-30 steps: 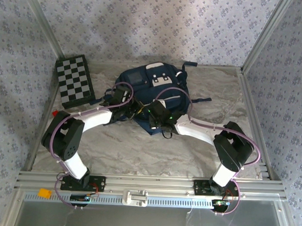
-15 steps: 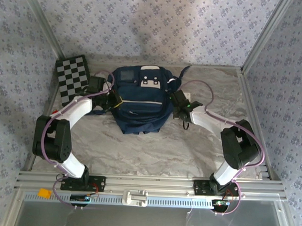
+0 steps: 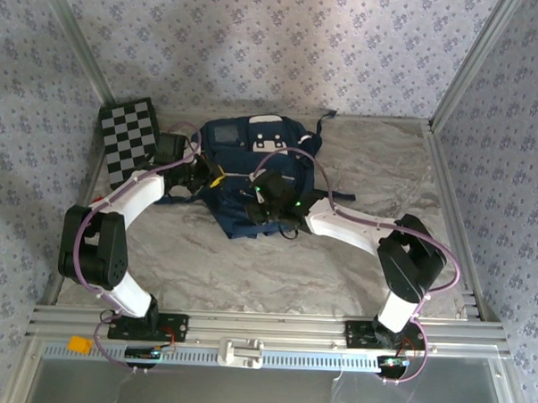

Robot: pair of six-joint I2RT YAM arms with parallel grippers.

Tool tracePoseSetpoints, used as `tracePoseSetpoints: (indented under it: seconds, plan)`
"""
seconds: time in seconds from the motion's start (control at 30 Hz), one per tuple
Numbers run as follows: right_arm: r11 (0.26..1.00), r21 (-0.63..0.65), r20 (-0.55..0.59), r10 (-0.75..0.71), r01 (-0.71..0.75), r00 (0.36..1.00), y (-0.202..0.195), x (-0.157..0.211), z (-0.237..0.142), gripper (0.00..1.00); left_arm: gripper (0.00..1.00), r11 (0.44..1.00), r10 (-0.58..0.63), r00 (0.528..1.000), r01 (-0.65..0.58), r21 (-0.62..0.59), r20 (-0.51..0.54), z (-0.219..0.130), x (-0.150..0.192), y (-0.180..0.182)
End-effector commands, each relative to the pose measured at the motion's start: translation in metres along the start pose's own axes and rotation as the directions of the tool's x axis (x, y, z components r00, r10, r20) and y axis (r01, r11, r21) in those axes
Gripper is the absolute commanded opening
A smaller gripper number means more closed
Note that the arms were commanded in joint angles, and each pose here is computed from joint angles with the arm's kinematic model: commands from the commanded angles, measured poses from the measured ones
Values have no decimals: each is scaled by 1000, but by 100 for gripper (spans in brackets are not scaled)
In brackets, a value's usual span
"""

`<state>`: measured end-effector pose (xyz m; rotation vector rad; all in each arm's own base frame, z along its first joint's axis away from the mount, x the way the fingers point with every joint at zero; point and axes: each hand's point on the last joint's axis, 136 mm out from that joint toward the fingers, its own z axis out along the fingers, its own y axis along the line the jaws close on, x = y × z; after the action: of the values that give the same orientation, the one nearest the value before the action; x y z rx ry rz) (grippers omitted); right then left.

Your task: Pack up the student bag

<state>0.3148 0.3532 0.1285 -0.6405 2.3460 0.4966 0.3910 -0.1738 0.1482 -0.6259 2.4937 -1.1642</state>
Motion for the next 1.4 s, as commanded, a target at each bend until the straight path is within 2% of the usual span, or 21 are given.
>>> tracePoseSetpoints:
  seconds: [0.0, 0.1, 0.23, 0.3, 0.4, 0.5, 0.7, 0.77, 0.9, 1.0, 1.07, 1.1, 1.17, 1.23, 1.3, 1.37]
  plan:
    - [997, -44, 46, -54, 56, 997, 11, -17, 1, 34, 0, 992, 32, 999, -34, 120, 17, -8, -5, -35]
    - [998, 27, 38, -51, 50, 998, -9, -21, 7, 39, 0, 992, 36, 999, -39, 118, 28, -10, -7, -37]
    - [997, 59, 67, -59, 55, 996, -14, -27, 9, 45, 0, 992, 40, 999, -42, 121, 18, -9, -6, -38]
    - [998, 16, 76, -68, 67, 995, -5, -30, 13, 46, 0, 992, 31, 999, -33, 121, 18, -8, -6, -36]
    - [996, 40, 66, -82, 80, 994, -6, -32, 21, 45, 0, 991, 28, 999, -31, 127, 22, -8, -6, -38]
    - [995, 32, 112, -100, 97, 989, 1, -42, 22, 44, 0, 990, 25, 1000, -27, 135, 18, -8, -6, -40]
    - [983, 126, 148, -153, 135, 977, -1, -55, 32, 43, 0, 989, 17, 1000, -19, 147, 12, -8, -4, -42]
    - [979, 151, 166, -165, 140, 972, -1, -61, 36, 37, 0, 988, 15, 1000, -17, 153, 11, -7, -4, -41]
    - [954, 274, 163, -172, 122, 972, -20, -64, 34, 14, 0, 990, 19, 1000, -21, 140, 16, -9, -5, -37]
    - [945, 319, 131, -123, 76, 984, -36, -50, 26, 0, 0, 994, 50, 998, -53, 98, 33, -14, -9, -29]
    - [943, 331, 118, -69, 26, 991, -47, -38, 13, 0, 0, 992, 97, 994, -100, 79, 41, -20, -13, -24]
    - [938, 348, 109, -37, -3, 993, -56, -29, 3, 0, 0, 990, 135, 989, -137, 27, 53, -24, -17, -16]
    - [926, 369, 50, 62, -76, 997, -87, -5, -7, 0, 0, 981, 190, 980, -187, -54, 57, -31, -21, -2]
    - [905, 396, 17, 161, -154, 987, -124, 5, -10, 0, 0, 977, 210, 976, -208, -44, 62, -36, -28, 0]
    - [873, 464, -10, 177, -152, 984, -154, 12, -18, 0, 0, 969, 247, 967, -247, -16, 62, -39, -38, -4]
    - [875, 471, -7, 132, -113, 991, -157, 6, -22, 0, 0, 946, 319, 947, -316, -67, 47, -36, -51, 0]
